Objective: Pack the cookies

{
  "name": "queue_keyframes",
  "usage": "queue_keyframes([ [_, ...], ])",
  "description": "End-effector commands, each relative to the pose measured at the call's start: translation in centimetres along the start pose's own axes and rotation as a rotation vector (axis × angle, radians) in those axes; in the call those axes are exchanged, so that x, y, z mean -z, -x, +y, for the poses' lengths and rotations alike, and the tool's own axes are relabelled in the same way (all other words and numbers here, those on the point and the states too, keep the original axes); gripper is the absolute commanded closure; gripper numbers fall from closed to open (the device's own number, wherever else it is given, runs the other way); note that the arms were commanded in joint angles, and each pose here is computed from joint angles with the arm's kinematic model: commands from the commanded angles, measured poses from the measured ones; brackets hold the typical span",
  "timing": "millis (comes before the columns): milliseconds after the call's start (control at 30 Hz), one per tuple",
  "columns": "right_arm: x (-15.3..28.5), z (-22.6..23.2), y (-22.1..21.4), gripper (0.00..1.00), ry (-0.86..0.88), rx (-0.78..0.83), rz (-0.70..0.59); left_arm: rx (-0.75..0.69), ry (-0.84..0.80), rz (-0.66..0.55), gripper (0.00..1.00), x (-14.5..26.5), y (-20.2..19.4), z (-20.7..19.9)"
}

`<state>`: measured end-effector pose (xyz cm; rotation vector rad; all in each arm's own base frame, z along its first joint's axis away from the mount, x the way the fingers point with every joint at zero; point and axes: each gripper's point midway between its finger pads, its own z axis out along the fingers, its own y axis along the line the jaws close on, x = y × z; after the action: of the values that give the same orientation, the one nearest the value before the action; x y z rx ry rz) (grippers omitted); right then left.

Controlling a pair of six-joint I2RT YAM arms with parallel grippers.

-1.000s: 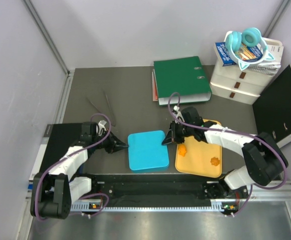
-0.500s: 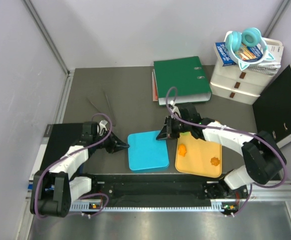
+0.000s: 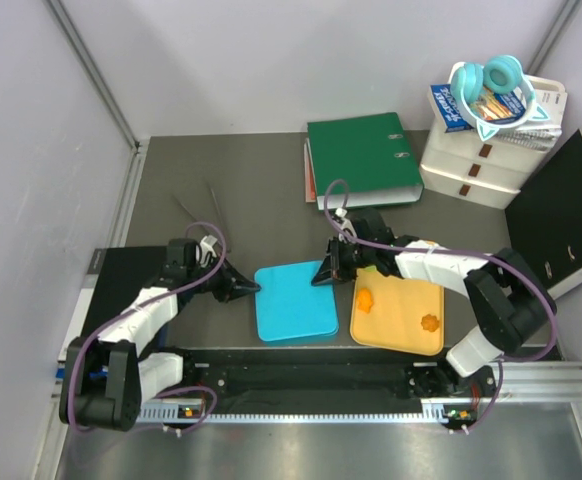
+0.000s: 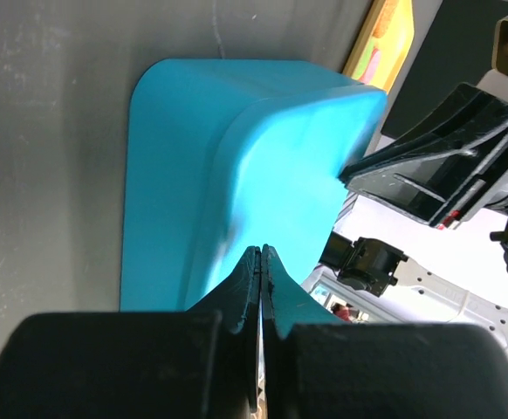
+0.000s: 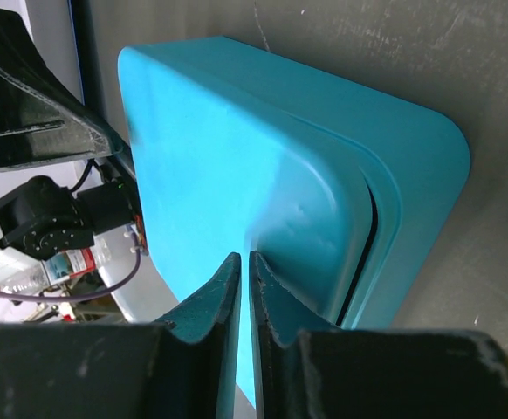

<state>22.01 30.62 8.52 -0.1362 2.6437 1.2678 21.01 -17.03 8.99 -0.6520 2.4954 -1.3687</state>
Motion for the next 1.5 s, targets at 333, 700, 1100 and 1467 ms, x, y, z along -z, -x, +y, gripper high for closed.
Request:
queue_keyframes([
  [333, 1.7, -3.1, 0.2, 0.91, -0.092, -0.026, -0.060, -0.089, -0.004, -0.046, 0.88, 0.4, 1.9, -2.1],
  [700, 1.7, -4.5, -1.1, 0.91, -0.119, -0.044, -0.040, -0.029, 0.145, -0.045, 0.90, 0.0, 1.2, 2.2],
  [1100, 1.7, -6.4, -2.3, 0.91, -0.156, -0.074, -0.017, -0.029, 0.057, -0.018, 0.90, -1.0, 1.6, 0.1],
  [1467, 1.6, -6.4, -2.1, 0.91, -0.157, -0.072, -0.017, -0.049, -0.030, -0.029, 0.91, -1.2, 2.2, -2.3],
])
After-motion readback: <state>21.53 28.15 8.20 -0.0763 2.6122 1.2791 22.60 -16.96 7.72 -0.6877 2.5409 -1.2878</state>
